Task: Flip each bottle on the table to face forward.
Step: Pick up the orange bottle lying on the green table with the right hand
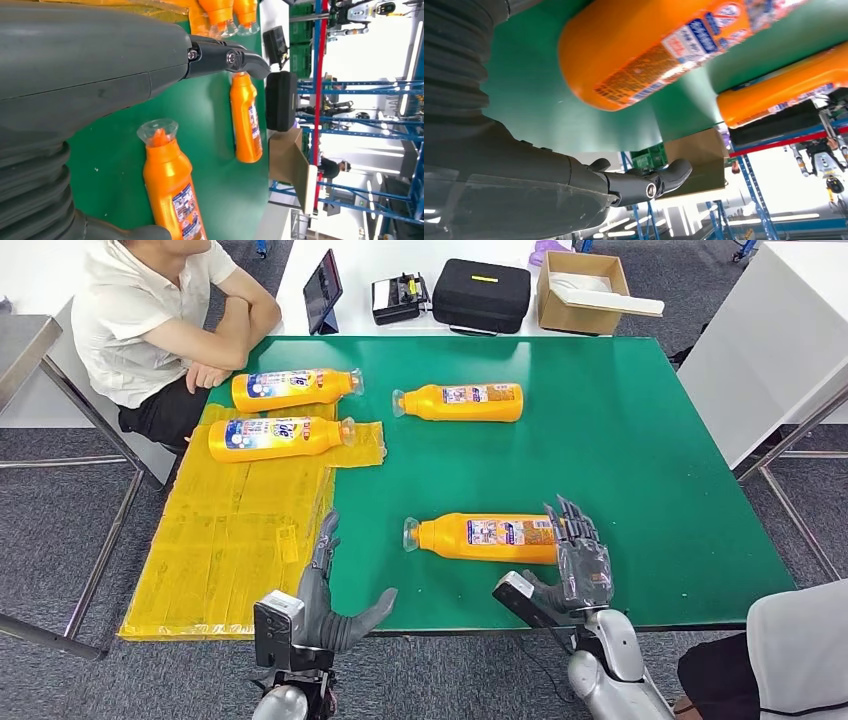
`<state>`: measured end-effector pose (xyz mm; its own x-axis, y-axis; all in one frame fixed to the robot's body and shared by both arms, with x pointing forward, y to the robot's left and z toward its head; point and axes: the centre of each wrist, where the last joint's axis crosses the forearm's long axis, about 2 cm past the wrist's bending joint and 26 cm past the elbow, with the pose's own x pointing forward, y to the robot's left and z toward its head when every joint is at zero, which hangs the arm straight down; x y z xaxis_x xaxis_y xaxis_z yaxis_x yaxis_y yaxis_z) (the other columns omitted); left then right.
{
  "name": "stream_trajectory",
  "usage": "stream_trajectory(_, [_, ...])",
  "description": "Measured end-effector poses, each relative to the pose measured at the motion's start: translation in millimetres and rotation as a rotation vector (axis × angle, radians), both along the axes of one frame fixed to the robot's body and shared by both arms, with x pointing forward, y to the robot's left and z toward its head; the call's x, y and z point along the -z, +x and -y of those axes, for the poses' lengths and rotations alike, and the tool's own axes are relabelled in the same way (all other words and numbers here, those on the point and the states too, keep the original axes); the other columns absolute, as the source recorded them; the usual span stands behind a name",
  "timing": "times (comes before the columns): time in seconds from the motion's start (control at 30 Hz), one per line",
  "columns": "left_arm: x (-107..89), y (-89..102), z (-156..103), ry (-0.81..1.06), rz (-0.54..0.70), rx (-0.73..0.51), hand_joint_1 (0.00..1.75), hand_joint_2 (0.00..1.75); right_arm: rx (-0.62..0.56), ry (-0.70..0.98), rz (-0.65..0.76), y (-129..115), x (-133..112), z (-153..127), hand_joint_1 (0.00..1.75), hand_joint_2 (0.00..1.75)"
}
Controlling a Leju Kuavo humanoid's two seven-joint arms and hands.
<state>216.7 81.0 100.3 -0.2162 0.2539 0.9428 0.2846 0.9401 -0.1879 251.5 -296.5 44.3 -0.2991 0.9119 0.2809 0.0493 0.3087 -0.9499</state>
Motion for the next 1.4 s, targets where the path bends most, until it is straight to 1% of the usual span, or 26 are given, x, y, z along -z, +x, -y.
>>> stream_trajectory(0.2, [1.8, 2.4, 3, 0.013, -0.017, 0.004, 0.0, 1.75, -0.009, 0.042, -0.021, 15, 0, -8, 0.0, 1.75])
stream_trajectory(0.47, [3.4, 4.1, 3, 0.025, -0.025, -0.001, 0.0, 1.75, -0.023, 0.054, -0.043, 20, 4, -15, 0.0, 1.75])
stream_trajectory(0.67, [3.1, 5.4, 6, 0.042, -0.043, 0.016, 0.0, 1.75, -0.029, 0.081, -0.067, 33, 5, -23, 0.0, 1.75])
stream_trajectory(0.87, [4.4, 5.8, 9, 0.076, -0.07, 0.053, 0.0, 1.75, -0.036, 0.075, -0.137, 37, 14, -27, 0.0, 1.75])
stream_trajectory(1.03, [6.9, 4.0, 12, 0.09, -0.095, 0.093, 0.0, 1.75, -0.016, 0.058, -0.211, 44, 17, -25, 0.0, 1.75])
stream_trajectory(1.23, [8.5, 3.2, 13, 0.085, -0.145, 0.149, 0.0, 1.75, 0.026, 0.002, -0.313, 67, 6, -22, 0.0, 1.75])
stream_trajectory(1.4, [10.0, 2.8, 13, 0.087, -0.156, 0.162, 0.0, 1.75, 0.049, -0.074, -0.348, 74, 3, -20, 0.0, 1.75])
